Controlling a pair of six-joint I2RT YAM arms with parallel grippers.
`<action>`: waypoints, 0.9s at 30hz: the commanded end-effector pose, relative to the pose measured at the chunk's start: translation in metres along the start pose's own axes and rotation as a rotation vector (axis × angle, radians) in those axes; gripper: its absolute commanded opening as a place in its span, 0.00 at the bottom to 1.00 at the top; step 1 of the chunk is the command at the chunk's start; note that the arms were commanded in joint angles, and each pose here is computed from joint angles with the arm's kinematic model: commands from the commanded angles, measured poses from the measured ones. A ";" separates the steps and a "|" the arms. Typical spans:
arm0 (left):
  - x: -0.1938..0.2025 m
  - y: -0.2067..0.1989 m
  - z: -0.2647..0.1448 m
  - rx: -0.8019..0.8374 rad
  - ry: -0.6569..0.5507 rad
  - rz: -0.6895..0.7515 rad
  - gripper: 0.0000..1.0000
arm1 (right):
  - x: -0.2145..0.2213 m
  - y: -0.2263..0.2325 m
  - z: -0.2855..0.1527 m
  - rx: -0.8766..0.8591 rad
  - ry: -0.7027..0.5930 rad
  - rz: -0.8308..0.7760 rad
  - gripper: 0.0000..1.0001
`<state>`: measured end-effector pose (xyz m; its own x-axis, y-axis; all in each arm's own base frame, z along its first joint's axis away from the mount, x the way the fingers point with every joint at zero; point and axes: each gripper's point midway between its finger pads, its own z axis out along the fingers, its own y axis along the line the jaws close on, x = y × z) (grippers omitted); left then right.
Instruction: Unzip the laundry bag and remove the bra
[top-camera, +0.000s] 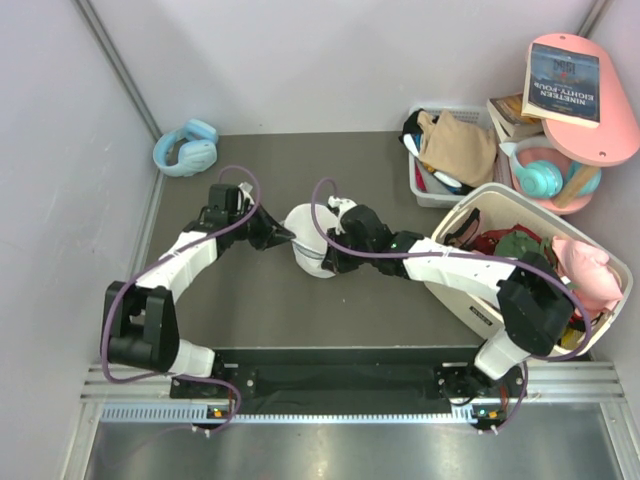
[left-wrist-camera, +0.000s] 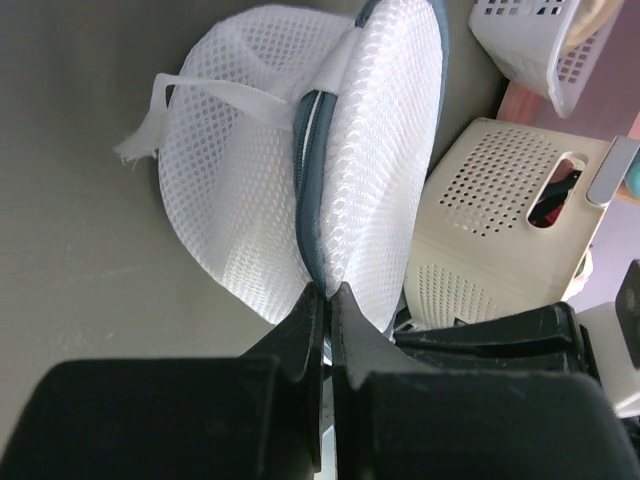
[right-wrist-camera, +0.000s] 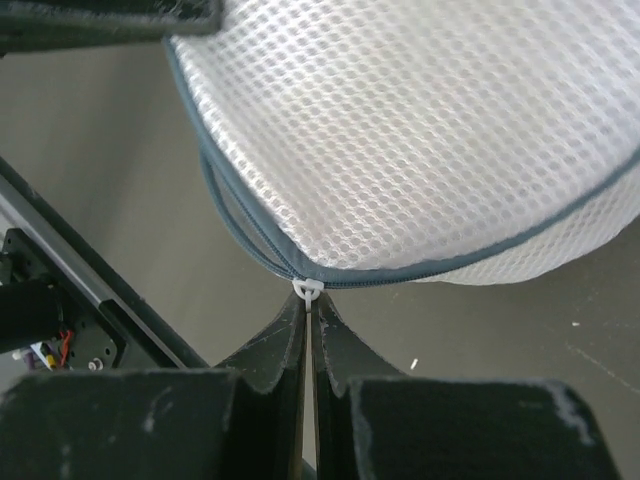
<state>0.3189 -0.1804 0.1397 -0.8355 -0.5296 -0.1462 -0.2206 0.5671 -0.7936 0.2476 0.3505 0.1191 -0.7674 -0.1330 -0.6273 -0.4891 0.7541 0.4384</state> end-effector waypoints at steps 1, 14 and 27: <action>-0.039 -0.023 0.006 0.027 -0.074 0.119 0.00 | -0.025 0.033 -0.005 -0.098 -0.047 -0.052 0.00; -0.045 -0.012 -0.016 -0.154 -0.077 0.190 0.77 | -0.034 0.079 0.022 -0.201 -0.011 -0.051 0.00; 0.006 0.000 -0.029 -0.051 -0.022 0.047 0.66 | -0.029 0.096 0.033 -0.239 0.023 -0.068 0.00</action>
<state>0.2932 -0.1595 0.1485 -0.8373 -0.5090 -0.1996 -0.2281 0.6571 -0.7185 0.2407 0.4299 0.1339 -0.7649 -0.2054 -0.6105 -0.5826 0.6250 0.5196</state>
